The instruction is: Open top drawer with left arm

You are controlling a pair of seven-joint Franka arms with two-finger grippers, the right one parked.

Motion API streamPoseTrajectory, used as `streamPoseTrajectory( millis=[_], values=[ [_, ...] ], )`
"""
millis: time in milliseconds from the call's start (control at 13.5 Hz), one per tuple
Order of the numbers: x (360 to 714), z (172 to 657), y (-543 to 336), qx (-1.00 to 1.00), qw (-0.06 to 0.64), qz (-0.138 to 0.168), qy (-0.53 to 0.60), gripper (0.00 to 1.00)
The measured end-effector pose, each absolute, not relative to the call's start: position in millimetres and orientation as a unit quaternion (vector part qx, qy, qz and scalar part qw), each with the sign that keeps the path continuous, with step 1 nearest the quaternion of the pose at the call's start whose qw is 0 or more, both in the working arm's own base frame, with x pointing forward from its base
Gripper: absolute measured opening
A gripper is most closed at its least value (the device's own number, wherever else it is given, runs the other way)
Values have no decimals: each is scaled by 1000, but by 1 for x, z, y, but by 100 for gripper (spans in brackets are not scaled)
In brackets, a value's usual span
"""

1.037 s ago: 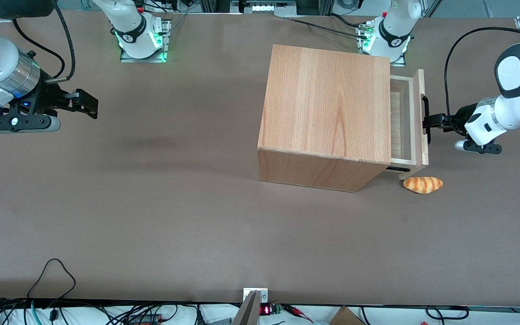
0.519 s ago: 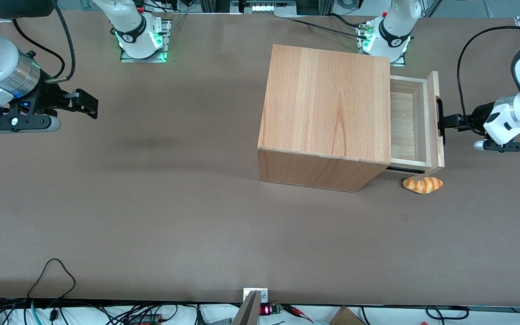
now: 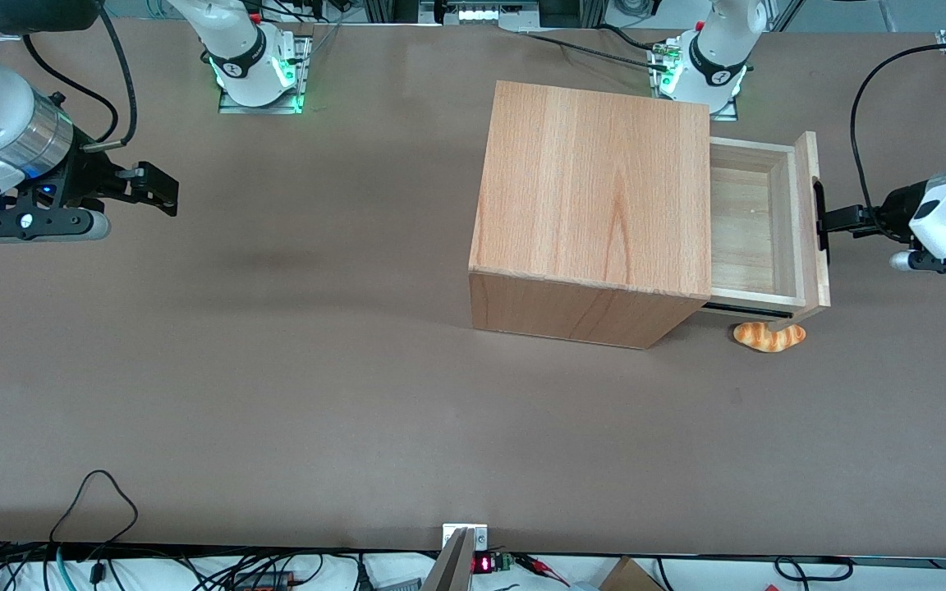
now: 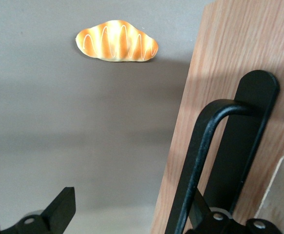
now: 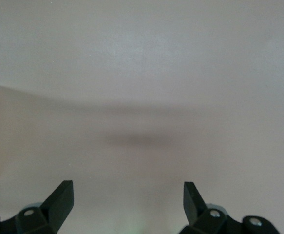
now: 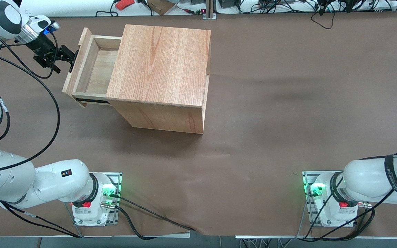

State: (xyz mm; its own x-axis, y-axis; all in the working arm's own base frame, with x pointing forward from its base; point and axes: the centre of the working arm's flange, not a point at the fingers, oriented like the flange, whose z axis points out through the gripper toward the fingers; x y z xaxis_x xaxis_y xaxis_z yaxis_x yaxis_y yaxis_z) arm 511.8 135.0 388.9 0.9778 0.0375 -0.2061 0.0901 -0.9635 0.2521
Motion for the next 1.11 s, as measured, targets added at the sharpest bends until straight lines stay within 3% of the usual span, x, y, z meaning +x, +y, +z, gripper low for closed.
streamPoseTrajectory(
  millis=[519,1111],
  values=[
    [521,409,141,988,126,-79,31,100],
    [543,481,144,992,119,-41,13,100]
  ],
)
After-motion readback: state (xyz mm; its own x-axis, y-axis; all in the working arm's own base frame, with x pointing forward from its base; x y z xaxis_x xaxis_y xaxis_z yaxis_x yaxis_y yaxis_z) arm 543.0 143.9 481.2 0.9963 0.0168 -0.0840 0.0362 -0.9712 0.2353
